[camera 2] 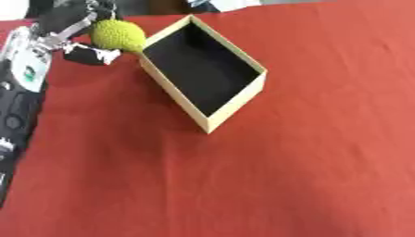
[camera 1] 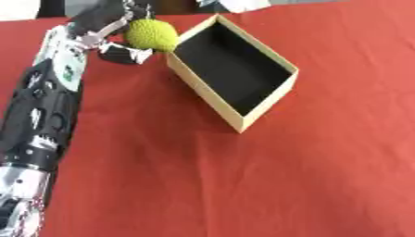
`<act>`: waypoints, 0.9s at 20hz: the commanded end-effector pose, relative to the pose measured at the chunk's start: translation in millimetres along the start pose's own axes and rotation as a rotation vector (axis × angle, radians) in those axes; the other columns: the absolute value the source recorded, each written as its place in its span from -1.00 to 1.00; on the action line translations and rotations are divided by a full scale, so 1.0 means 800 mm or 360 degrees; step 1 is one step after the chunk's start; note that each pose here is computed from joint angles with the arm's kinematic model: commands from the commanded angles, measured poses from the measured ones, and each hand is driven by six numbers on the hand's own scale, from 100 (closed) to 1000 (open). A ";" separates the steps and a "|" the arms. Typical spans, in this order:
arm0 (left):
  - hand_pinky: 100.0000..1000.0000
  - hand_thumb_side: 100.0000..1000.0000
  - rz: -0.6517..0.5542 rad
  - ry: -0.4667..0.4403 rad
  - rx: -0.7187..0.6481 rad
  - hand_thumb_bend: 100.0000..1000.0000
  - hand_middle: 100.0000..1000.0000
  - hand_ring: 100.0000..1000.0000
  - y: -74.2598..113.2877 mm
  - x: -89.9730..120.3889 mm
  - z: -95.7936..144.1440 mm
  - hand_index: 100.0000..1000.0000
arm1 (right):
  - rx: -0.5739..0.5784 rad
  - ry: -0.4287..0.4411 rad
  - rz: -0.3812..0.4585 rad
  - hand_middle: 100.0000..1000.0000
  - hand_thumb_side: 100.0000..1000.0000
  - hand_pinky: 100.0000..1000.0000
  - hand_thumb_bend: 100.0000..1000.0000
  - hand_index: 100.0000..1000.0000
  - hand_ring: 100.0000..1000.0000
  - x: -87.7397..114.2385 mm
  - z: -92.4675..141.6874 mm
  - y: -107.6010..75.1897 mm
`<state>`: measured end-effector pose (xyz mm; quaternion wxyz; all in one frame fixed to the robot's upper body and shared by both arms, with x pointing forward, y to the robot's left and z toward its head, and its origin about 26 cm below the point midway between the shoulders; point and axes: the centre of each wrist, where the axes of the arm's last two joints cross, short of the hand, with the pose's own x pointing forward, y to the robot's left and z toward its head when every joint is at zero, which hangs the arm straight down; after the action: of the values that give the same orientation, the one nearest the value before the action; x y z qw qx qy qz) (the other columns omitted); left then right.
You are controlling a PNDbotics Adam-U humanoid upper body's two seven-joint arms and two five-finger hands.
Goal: Pick up objects on the table and place them in the box.
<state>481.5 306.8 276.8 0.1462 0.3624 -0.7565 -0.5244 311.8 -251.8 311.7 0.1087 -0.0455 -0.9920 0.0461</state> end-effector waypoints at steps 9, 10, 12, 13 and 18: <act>-0.31 -0.92 -0.0192 0.0067 0.0163 -1.00 -0.13 -0.14 0.047 -0.005 -0.009 0.18 | -0.0002 -0.0050 -0.0058 0.10 -0.01 0.56 -1.00 0.48 0.48 0.008 -0.009 0.001; -0.31 -0.94 -0.0206 0.0065 0.0165 -1.00 -0.13 -0.14 0.048 -0.004 -0.010 0.18 | -0.0004 -0.0048 -0.0060 0.10 -0.01 0.56 -1.00 0.48 0.48 0.008 -0.009 0.001; -0.31 -0.94 -0.0226 0.0054 0.0184 -1.00 -0.13 -0.14 0.049 -0.002 -0.013 0.18 | -0.0010 -0.0048 -0.0063 0.10 -0.01 0.56 -1.00 0.48 0.48 0.008 -0.009 0.001; -0.31 -0.94 -0.0229 0.0044 0.0197 -1.00 -0.13 -0.14 0.049 -0.001 -0.016 0.18 | -0.0015 -0.0050 -0.0066 0.10 -0.02 0.56 -1.00 0.48 0.48 0.008 -0.009 0.002; -0.29 -0.86 -0.0183 -0.0030 0.0207 -1.00 -0.13 -0.14 0.035 0.007 -0.026 0.20 | -0.0025 -0.0068 -0.0090 0.10 -0.03 0.56 -1.00 0.48 0.48 0.009 -0.012 0.004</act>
<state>481.1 295.3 292.8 0.1074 0.4024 -0.7649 -0.4915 312.3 -246.8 313.5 0.1080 -0.0209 -0.9933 0.0355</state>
